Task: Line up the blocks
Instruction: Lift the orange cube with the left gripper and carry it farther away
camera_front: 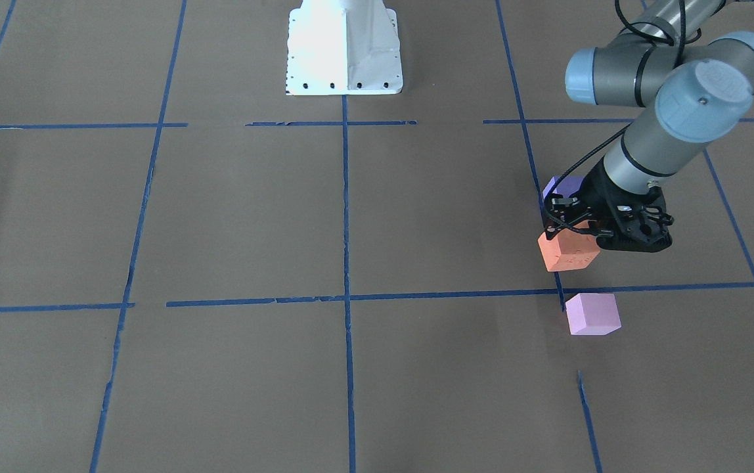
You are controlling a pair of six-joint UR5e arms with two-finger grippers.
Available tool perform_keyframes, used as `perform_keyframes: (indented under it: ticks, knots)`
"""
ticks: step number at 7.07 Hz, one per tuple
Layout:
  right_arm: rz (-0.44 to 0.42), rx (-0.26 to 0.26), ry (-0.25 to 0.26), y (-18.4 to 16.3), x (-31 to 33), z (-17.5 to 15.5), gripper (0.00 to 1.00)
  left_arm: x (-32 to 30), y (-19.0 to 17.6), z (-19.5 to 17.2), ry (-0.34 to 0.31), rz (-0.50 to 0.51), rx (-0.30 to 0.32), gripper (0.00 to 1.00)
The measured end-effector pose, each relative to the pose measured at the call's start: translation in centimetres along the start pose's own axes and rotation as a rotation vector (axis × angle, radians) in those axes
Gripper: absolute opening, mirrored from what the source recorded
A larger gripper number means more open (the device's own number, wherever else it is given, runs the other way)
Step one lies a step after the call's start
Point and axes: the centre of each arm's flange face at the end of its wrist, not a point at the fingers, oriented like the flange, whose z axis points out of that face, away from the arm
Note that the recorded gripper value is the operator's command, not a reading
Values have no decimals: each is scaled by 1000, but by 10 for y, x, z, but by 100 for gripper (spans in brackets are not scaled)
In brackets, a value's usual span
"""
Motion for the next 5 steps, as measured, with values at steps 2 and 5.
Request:
perform_keyframes:
  ticks: [2, 5]
  knots:
    - [0, 1, 0, 0, 0, 0, 100, -54, -3, -14, -41, 77, 4, 0]
    - [-1, 1, 0, 0, 0, 0, 100, -97, 21, -2, -50, 25, -1, 0]
